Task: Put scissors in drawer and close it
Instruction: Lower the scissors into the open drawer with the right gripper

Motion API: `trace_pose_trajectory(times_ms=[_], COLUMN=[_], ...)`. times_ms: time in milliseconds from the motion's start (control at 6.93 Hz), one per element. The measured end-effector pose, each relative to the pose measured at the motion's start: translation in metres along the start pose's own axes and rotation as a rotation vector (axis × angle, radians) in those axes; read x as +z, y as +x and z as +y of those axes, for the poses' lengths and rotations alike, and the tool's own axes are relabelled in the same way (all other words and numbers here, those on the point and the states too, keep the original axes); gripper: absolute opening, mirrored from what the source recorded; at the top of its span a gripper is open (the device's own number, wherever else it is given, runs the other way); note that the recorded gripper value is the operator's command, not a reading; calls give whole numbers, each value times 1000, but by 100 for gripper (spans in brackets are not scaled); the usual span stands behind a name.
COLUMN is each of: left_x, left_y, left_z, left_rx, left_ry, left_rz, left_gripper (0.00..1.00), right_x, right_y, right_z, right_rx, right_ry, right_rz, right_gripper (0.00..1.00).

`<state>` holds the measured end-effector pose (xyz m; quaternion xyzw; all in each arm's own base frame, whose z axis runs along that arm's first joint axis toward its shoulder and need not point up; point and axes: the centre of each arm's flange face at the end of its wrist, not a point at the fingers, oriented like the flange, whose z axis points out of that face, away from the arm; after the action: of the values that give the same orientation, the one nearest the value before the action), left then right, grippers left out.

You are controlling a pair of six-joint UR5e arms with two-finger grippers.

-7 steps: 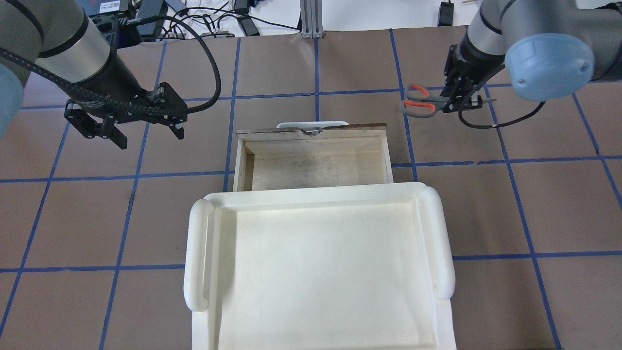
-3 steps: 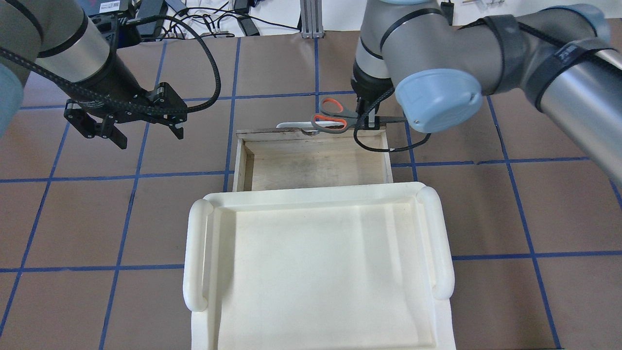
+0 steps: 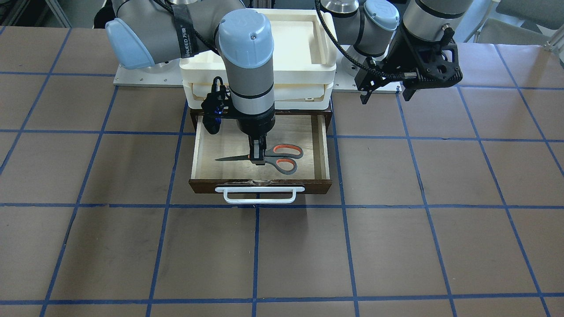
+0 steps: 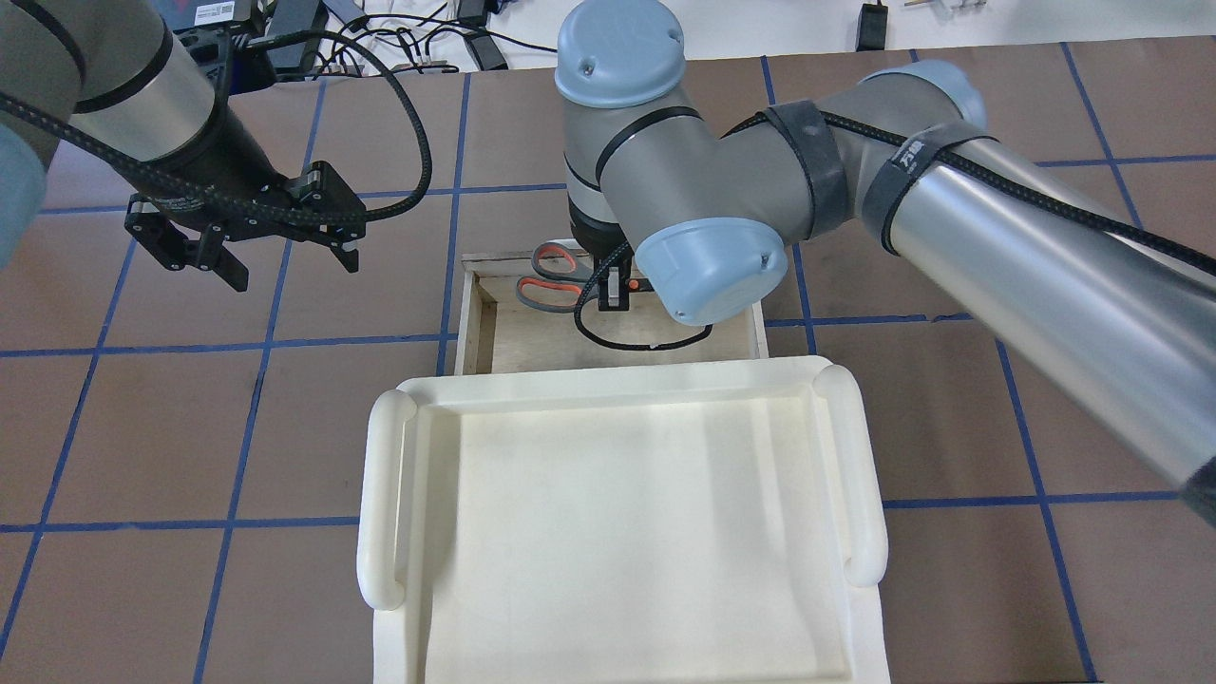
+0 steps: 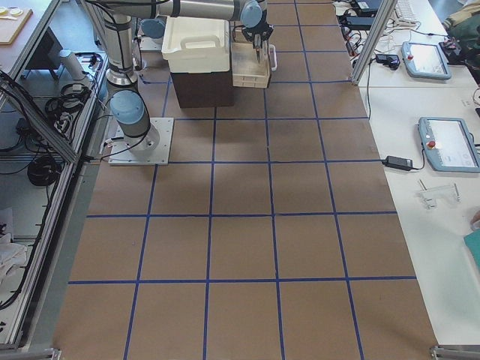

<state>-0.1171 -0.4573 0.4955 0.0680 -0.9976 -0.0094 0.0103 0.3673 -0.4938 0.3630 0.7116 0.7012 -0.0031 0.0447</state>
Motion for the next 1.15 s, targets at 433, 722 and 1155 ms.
trace_pose_trajectory(times_ms=[433,722,1155], left_x=[0,0,0], left_y=[0,-1,-1], left_z=[0,0,0], left_rx=[-1,-1,-1], left_ry=[0,0,-1], left_rz=[0,0,0], left_gripper=[100,100,100], right_x=[19,27,41], right_y=[6,10,22], right_z=[5,7,11], right_rx=[50,54,63], right_ry=[17,25,38], right_rz=[37,52,79], right_gripper=[0,0,0])
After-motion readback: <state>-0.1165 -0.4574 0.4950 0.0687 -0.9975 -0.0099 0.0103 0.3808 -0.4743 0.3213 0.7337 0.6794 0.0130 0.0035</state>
